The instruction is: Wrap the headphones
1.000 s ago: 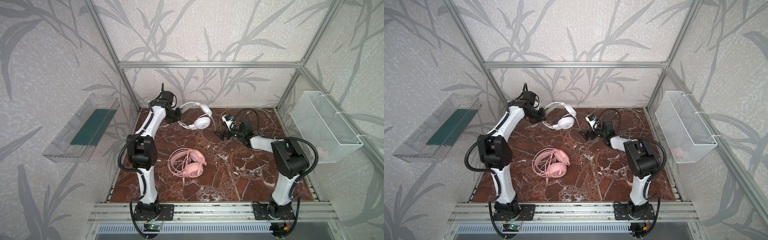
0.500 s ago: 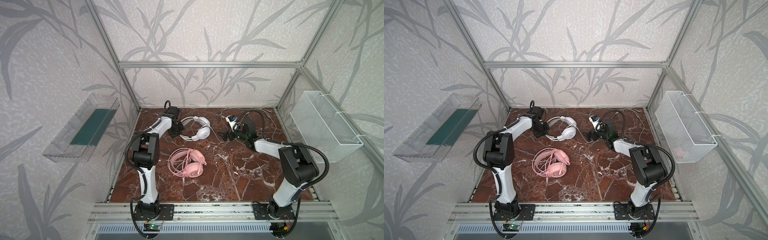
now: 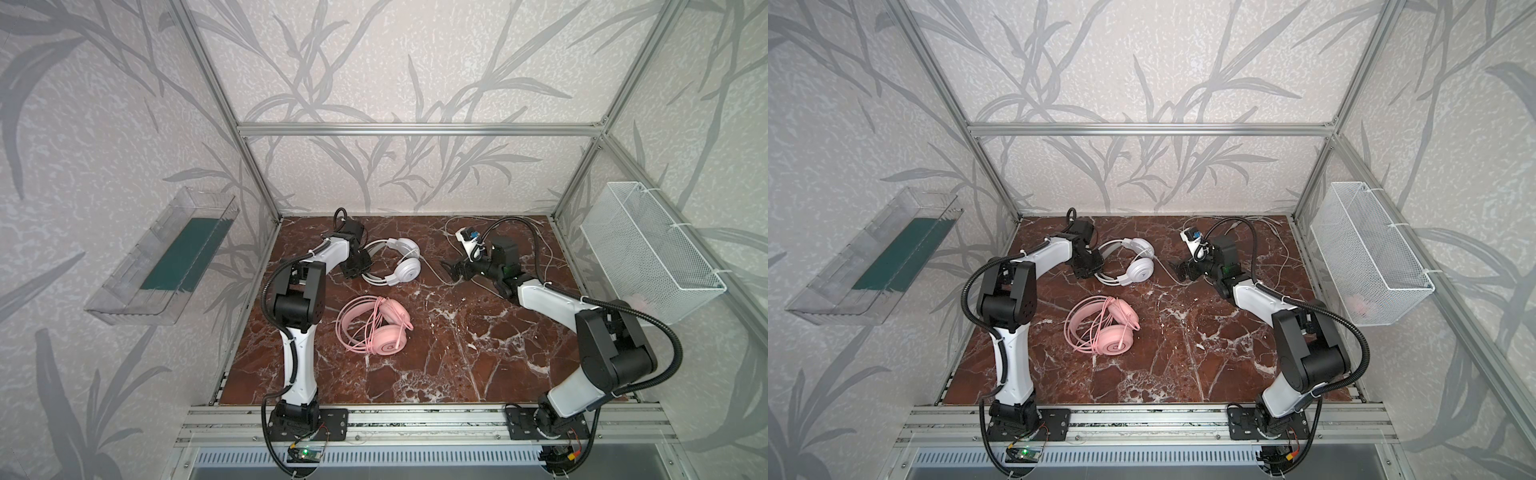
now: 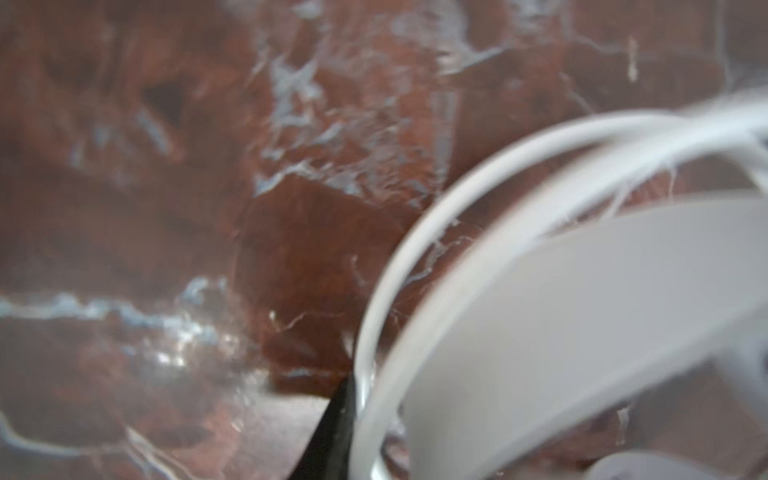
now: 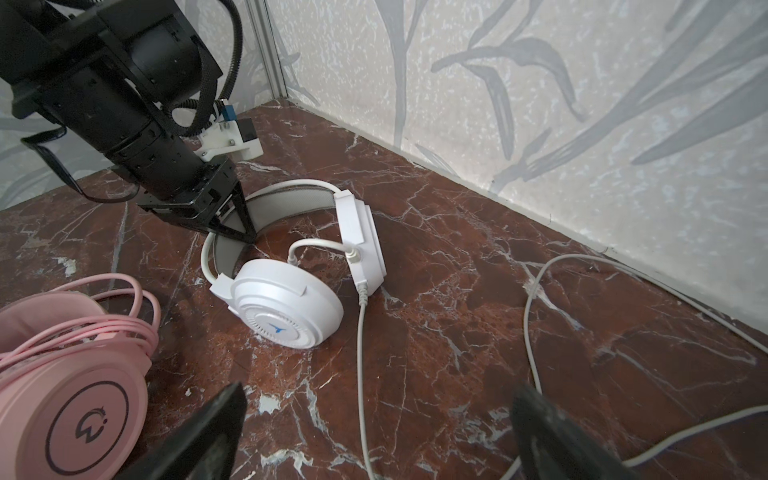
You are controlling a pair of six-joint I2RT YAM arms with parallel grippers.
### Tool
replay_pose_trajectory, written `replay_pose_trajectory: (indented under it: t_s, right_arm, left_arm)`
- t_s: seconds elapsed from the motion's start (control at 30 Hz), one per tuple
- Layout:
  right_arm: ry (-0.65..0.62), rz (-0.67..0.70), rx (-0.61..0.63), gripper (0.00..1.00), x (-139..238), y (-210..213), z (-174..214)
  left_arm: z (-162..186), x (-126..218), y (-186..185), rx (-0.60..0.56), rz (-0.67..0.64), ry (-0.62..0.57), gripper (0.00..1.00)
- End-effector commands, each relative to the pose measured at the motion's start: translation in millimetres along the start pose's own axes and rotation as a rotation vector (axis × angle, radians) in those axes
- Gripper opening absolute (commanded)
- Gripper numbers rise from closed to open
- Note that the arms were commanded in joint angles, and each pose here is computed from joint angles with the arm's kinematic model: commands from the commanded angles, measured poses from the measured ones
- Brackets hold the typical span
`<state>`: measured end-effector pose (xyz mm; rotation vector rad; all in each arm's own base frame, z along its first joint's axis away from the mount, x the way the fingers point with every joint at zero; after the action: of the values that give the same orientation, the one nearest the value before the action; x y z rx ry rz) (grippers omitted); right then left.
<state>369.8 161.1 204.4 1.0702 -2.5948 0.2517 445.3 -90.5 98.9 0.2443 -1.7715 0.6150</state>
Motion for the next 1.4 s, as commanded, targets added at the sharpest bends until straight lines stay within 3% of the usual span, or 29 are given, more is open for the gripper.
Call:
replay_pose_trajectory:
  t_s: [0.0,0.17,0.37,0.57,1.03,1.37]
  right_arm:
    - [0.009,0.01,0.028,0.99,9.3,3.3,-3.0]
    - [0.021,0.014,0.035,0.99,14.0,5.2,-1.4]
    - [0.026,0.015,0.035,0.99,16.0,6.1,-0.7]
    - [0.027,0.022,0.043,0.99,17.7,6.0,-1.4]
    - [0.032,0.026,0.052,0.99,18.4,5.8,-1.6]
    - [0.049,0.028,0.057,0.99,17.9,5.5,0.8]
  left_arm:
    - [5.7,-5.7,6.2,-0.016,-0.044,0.025,0.42]
    - [-4.1,9.3,-1.0,-0.113,-0.067,0.009,0.53]
    - [-20.9,19.8,-8.6,-0.277,-0.16,0.018,0.54]
    - [-26.1,13.4,-13.1,-0.363,-0.184,0.092,0.53]
    - [-10.1,-5.0,-11.6,-0.406,-0.197,0.171,0.53]
    - [-9.8,-17.8,-7.2,-0.418,-0.24,0.184,0.43]
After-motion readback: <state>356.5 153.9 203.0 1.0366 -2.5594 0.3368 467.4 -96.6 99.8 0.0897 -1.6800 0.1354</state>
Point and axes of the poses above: each gripper's point midway between its finger pads, its own x axis back along the fingers, its own y axis along the line the jaws close on, z = x × y, the point moved 8 cm from there along x, back along the fingers, and after that the axes turned 4 degrees about x, right-handed, at the moved point
